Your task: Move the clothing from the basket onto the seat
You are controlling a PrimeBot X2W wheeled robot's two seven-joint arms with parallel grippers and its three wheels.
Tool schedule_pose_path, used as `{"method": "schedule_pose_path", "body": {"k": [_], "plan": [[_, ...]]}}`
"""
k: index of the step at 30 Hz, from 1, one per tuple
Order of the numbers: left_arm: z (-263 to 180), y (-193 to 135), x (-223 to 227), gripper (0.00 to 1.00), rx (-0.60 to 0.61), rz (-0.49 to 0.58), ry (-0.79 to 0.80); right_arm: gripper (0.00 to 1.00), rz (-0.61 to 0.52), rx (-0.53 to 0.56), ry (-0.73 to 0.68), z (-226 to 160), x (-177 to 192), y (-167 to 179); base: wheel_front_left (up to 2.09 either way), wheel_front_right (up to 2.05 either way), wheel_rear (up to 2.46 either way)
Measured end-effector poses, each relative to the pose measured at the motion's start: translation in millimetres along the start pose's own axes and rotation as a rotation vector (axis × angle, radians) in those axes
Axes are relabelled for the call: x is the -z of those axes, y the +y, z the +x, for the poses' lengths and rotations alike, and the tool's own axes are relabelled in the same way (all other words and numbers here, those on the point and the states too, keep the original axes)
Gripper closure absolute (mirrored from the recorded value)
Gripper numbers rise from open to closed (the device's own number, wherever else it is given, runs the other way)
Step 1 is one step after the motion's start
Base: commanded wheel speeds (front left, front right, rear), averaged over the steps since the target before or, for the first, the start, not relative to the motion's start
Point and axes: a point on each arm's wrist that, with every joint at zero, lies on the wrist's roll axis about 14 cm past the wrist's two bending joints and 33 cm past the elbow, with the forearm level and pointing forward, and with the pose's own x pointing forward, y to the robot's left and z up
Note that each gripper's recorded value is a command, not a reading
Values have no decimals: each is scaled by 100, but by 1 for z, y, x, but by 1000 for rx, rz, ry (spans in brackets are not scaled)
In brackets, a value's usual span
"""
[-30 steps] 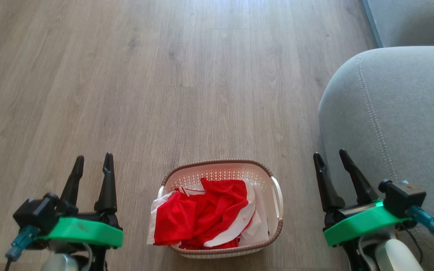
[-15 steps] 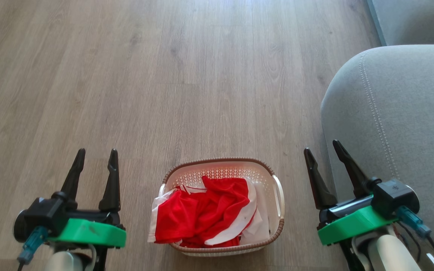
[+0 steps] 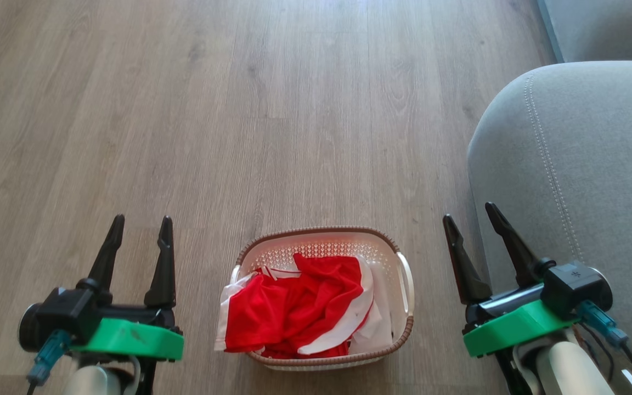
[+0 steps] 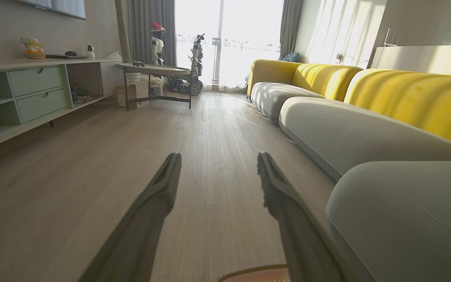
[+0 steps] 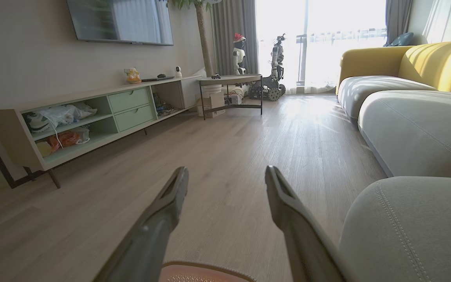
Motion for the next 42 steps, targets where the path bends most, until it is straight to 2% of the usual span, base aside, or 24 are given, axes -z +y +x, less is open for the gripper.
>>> {"method": "schedule_pose_path", "body": {"k": [6, 23, 35, 42], "plan": [[2, -1, 4, 0, 4, -4, 10, 0, 2, 14, 12, -1, 4, -5, 0, 0, 0], [26, -9, 35, 0, 38, -30, 85, 0, 21, 114, 138, 2, 46, -38, 0, 0, 0], [51, -30, 84, 0, 111, -67, 207, 0, 25, 176, 223, 7, 74, -62, 0, 0, 0], [68, -46, 136, 0, 163, -87, 350, 0, 28, 223, 279, 7, 98, -81, 0, 0, 0]]}}
